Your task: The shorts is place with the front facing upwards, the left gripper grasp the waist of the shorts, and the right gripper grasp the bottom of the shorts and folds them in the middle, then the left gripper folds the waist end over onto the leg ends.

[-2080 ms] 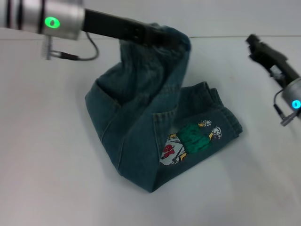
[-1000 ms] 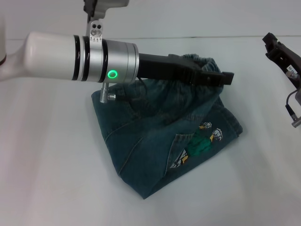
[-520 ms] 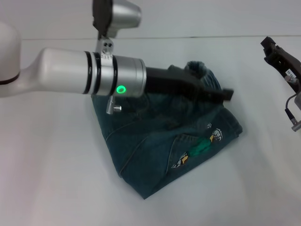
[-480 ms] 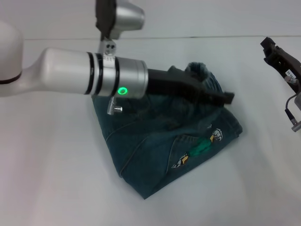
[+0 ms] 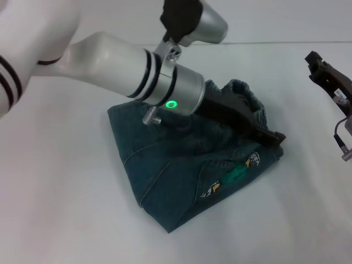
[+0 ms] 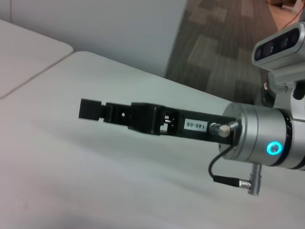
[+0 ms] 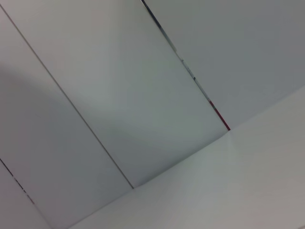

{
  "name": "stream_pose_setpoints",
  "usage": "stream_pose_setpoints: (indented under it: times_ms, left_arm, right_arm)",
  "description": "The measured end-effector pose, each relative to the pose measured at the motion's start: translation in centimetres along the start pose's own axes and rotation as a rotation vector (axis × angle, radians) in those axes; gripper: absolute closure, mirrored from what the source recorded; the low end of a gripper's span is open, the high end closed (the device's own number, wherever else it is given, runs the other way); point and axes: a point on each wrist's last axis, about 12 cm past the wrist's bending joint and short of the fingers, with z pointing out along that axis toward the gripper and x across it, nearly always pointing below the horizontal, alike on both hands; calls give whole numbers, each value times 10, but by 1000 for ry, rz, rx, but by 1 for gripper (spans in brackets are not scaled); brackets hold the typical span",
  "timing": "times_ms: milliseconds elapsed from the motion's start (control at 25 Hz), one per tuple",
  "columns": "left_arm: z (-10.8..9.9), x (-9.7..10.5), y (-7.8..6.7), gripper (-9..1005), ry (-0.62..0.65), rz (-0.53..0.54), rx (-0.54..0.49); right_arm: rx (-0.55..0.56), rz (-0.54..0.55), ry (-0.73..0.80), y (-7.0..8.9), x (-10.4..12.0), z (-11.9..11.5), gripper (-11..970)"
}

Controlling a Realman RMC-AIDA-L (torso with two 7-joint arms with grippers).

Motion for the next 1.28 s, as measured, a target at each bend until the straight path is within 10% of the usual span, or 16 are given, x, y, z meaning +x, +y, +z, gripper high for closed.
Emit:
stream_pose_setpoints:
  times_ms: [760,1280]
  left_arm:
    - [-17,-8,15,75,-233,-68,-120]
    - [-144,129,9,75,-611,-366,-57]
  right_arm:
    - [26,10,-10,-9,-1,-8,895]
    - [-368,-148,210,-10,-67,-32,871]
